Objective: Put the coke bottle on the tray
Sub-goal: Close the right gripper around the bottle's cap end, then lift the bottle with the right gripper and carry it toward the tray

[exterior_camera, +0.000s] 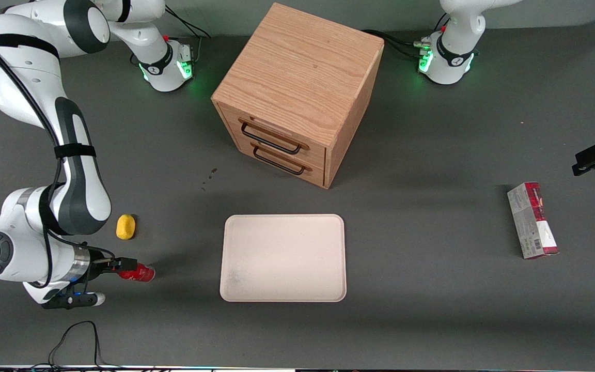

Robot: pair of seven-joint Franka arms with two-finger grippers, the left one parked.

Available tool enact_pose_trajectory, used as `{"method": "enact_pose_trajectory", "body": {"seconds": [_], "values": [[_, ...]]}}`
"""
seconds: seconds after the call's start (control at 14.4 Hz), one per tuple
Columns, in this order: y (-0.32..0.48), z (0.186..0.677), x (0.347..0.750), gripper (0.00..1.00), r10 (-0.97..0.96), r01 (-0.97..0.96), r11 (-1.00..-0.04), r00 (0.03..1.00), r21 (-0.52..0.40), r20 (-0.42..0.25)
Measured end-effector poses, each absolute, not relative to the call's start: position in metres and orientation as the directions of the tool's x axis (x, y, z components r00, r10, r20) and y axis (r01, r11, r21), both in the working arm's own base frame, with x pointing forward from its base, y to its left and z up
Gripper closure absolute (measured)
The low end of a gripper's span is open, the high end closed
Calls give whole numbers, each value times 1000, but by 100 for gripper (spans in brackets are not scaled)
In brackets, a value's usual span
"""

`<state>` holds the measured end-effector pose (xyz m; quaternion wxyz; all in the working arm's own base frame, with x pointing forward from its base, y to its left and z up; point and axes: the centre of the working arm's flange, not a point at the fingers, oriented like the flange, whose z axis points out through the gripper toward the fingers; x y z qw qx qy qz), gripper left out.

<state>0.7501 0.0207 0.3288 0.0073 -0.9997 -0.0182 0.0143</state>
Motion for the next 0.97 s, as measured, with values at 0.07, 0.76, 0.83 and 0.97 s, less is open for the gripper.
{"method": "enact_pose_trajectory", "body": {"seconds": [0.07,0.76,0.83,0.97], "values": [[20,327,750,0,37,37,-999,999,-12,-32],[18,325,749,69,50,50,-999,998,6,-37],[18,325,749,69,50,50,-999,998,6,-37],[18,327,749,69,52,52,-999,998,8,-33]]}}
